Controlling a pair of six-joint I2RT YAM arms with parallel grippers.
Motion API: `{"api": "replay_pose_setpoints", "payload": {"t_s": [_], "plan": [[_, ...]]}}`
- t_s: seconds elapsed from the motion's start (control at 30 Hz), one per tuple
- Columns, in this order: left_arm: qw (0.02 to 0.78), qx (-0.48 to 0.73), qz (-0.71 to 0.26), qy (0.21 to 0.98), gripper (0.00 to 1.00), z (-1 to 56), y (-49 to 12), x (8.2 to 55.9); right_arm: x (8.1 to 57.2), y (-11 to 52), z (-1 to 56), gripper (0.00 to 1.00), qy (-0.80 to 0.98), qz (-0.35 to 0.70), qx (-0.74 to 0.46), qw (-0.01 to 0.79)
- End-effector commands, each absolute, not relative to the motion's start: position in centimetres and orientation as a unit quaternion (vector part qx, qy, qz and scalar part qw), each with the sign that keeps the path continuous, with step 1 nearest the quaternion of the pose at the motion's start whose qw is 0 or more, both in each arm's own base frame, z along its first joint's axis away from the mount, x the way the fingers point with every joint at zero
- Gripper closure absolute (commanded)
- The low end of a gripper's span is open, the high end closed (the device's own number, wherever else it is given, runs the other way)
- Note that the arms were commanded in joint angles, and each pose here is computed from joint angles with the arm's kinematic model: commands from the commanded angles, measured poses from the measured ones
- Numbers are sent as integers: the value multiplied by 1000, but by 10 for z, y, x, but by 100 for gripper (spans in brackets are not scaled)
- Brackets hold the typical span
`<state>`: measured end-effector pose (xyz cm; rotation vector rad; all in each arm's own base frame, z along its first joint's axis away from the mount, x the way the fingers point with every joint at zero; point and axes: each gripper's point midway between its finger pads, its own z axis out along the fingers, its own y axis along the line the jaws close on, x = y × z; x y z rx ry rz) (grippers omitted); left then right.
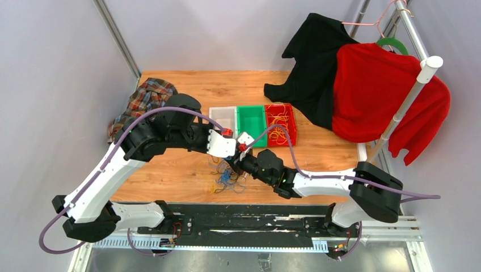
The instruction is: Untangle the cables
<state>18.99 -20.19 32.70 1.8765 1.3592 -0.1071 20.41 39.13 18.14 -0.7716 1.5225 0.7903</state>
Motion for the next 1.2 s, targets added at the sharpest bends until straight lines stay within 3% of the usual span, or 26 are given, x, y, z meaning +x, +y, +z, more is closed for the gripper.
{"api": "replay_pose_setpoints", "payload": {"t_s": [0.0,0.3,0.53,0.7,0.8,1.17], "plan": [[436,735,-32,519,99,355,-205,193,211,384,181,99,662,333,-296,603],[472,740,78,472,99,400,-186,216,214,258,91,99,773,179,-184,581],[510,717,181,440,100,442,-176,243,199,174,57,99,830,73,-116,540],[570,679,214,409,99,492,-190,260,197,153,68,99,823,67,-92,557],[648,612,241,383,99,551,-201,274,197,150,78,99,817,74,-89,564],[818,490,186,239,99,682,-271,268,192,158,86,99,808,108,-107,569]]}}
